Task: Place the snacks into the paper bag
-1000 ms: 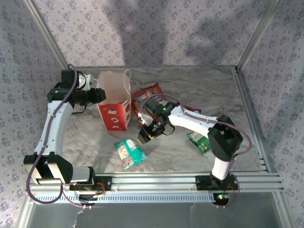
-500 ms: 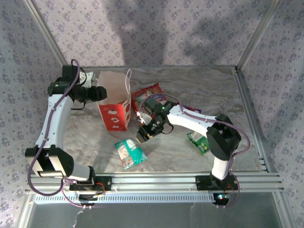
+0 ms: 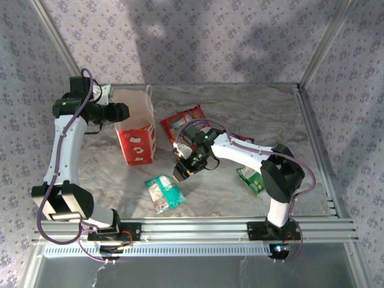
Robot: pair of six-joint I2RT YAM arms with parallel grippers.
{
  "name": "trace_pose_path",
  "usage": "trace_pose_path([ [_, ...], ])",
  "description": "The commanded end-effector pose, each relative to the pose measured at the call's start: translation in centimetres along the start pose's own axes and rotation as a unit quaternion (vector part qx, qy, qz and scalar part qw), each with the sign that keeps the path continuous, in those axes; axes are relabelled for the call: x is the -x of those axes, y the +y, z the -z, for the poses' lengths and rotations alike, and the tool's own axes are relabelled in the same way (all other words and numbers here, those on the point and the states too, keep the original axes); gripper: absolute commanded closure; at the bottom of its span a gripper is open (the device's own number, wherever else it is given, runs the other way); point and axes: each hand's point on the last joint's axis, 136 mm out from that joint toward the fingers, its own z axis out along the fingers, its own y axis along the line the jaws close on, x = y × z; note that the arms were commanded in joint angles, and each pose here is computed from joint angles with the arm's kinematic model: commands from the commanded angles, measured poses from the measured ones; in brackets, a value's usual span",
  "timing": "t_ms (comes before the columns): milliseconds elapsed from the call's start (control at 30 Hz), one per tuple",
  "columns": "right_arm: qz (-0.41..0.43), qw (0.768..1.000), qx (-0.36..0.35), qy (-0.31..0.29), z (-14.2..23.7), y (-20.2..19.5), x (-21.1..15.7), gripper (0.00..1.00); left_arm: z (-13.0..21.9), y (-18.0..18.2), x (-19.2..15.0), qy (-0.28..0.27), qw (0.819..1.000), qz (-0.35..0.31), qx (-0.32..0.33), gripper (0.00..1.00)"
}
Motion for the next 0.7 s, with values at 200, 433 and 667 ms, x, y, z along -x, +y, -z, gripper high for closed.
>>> trace_pose_path([
  [200, 0.004, 1.000, -0.012, 0.007, 0.5, 0.0, -0.8, 0.34, -0.4, 0.6, 0.0, 0.011, 1.000, 0.004, 0.009, 0.69],
  [433, 0.005, 1.000, -0.014, 0.007, 0.6, -0.1, -0.8, 0.34, -0.6, -0.2, 0.2, 0.015, 1.000, 0.001, -0.016, 0.99],
  [667, 0.004, 1.000, -0.016, 0.005, 0.5, -0.2, -1.0, 0.34, -0.4, -4.2, 1.2, 0.002, 0.995, 0.001, -0.104, 1.00],
])
